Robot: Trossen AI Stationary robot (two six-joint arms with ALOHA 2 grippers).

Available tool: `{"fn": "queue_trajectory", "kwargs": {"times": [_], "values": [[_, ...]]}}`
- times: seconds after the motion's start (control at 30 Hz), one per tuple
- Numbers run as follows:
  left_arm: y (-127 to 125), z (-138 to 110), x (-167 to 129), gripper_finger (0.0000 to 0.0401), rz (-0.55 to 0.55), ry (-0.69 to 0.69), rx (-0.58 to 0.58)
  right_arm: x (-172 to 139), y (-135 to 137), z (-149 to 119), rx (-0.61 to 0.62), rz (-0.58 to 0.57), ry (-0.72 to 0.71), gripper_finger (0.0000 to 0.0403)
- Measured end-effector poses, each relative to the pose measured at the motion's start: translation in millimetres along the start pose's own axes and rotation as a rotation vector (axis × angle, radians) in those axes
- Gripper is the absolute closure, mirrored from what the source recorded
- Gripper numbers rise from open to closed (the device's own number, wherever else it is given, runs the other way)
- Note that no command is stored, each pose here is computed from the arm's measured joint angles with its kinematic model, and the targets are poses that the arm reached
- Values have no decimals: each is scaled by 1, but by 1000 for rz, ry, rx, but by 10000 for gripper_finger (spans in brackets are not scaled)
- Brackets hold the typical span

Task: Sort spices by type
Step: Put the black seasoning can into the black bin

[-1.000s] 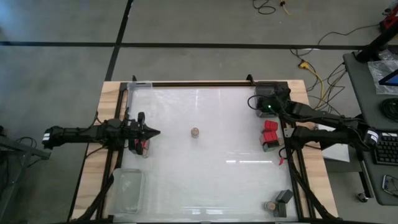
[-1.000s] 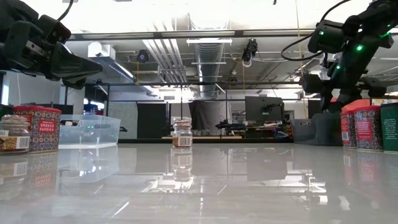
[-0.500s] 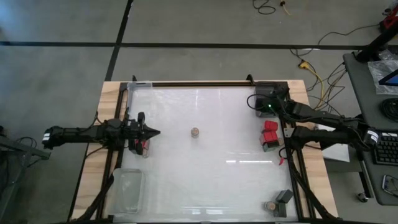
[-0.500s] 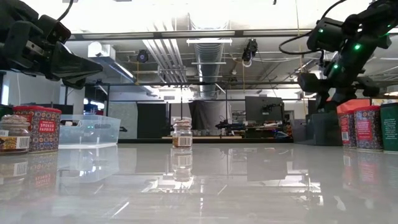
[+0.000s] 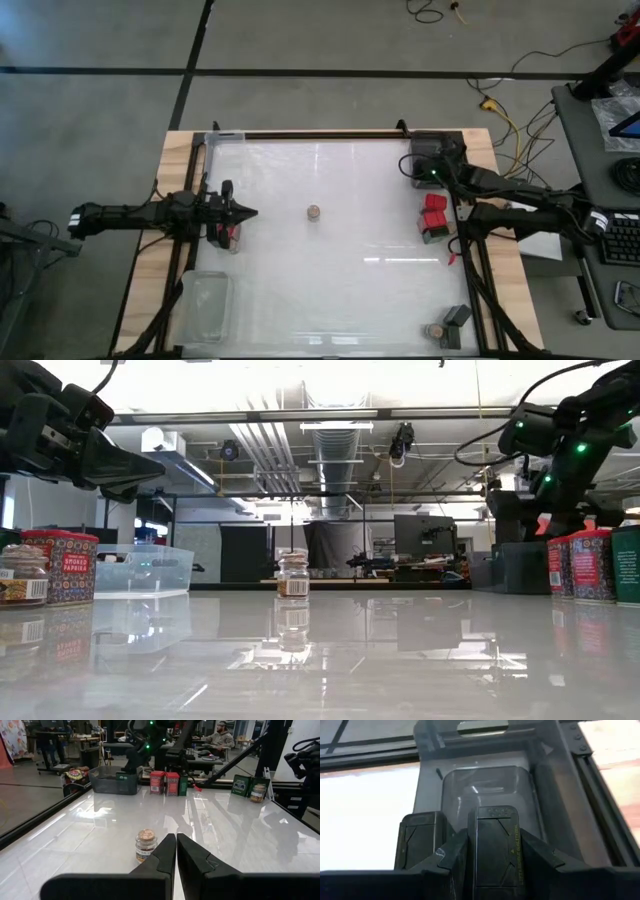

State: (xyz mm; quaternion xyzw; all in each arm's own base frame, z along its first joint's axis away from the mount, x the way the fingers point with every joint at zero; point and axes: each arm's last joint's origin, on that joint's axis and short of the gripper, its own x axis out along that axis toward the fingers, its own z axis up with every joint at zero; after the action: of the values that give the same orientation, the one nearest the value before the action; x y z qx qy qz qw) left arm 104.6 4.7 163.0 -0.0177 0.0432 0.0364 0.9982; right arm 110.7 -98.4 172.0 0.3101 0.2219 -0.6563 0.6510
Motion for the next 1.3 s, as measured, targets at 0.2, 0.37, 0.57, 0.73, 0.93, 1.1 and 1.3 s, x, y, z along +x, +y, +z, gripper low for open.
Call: {"fn": "queue_trajectory", "kwargs": {"times": [0.2,0.37,0.57,0.73,0.93,1.1,1.3], "values": [[0,0,0,401,0,0,0,3,0,2,21,15,18,266],[0,0,0,401,0,0,0,9,0,3,24,2,52,266],[0,0,0,401,0,-1,0,11,3,3,26,10,48,266],[0,0,0,401,0,0,0,11,4,5,24,23,53,266],[0,0,0,401,0,-1,0,9,6,7,30,47,70,249],[0,0,0,401,0,0,0,5,10,15,35,70,51,218],[0,0,0,401,0,0,0,0,14,22,32,98,46,197]]}}
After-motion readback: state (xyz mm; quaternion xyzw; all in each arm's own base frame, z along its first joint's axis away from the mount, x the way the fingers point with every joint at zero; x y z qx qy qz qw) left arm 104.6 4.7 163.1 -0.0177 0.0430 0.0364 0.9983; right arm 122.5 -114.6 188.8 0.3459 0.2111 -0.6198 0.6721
